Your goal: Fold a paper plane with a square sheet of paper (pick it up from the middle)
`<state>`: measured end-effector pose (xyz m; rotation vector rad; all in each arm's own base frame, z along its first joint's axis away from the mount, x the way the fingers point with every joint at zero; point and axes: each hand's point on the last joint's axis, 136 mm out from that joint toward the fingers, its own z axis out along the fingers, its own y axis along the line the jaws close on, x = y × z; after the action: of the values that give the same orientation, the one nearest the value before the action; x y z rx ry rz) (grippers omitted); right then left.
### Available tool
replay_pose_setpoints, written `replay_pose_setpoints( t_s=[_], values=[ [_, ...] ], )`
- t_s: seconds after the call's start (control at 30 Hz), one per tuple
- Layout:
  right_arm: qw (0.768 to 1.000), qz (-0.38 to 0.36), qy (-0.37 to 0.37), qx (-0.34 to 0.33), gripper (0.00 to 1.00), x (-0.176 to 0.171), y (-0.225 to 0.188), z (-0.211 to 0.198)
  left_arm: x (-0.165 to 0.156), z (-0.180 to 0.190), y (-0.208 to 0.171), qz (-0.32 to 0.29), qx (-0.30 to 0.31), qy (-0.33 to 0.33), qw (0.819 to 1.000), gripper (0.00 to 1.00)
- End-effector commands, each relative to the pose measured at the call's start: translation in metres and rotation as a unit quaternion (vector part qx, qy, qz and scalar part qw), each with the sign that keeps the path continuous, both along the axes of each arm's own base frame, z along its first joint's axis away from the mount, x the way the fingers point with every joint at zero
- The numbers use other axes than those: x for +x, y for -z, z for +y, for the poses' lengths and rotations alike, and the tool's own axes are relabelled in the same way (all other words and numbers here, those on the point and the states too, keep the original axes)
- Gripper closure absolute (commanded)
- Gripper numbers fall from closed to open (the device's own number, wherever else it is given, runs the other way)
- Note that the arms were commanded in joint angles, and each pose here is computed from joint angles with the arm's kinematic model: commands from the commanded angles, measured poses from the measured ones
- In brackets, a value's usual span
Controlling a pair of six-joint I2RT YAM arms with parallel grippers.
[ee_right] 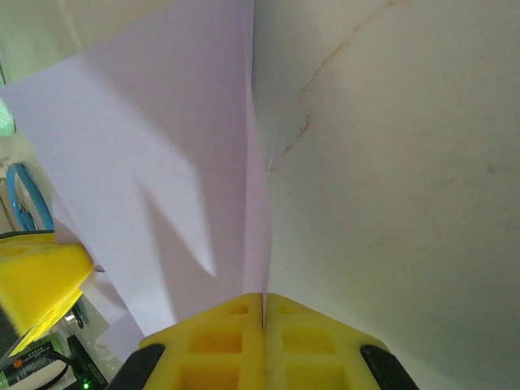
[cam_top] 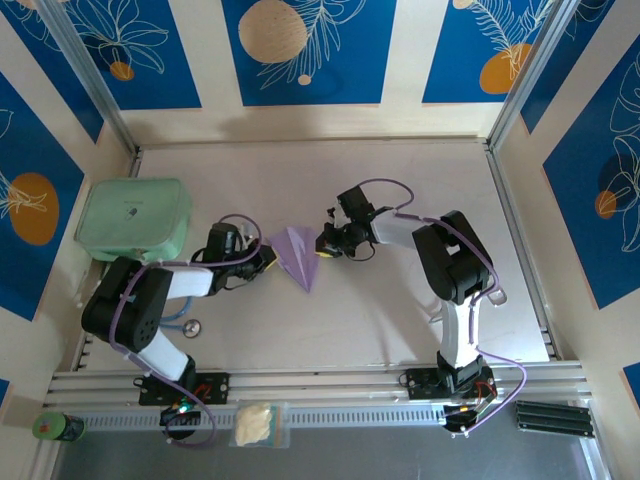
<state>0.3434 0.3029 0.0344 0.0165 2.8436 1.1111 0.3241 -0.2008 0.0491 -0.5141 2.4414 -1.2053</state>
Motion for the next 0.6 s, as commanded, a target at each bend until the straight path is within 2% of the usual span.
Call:
replay_pose_setpoints(
  t_s=[0.0, 0.33, 0.57],
  values=[
    [1.000, 0.001, 0.006, 0.008, 0.98, -0.003, -0.006, 0.002, -0.010, 0.004, 0.010, 0.013, 0.023, 0.006, 1.000, 0.99],
    [1.000, 0.019, 0.018, -0.003, 0.98, -0.008, 0.009, 0.002, -0.017, 0.011, 0.019, 0.038, 0.055, 0.007, 0.998, 0.92],
    [1.000, 0.011, 0.004, 0.005, 0.98, -0.009, 0.001, 0.010, -0.017, 0.008, -0.007, 0.018, 0.049, 0.020, 0.998, 0.77]
  ],
)
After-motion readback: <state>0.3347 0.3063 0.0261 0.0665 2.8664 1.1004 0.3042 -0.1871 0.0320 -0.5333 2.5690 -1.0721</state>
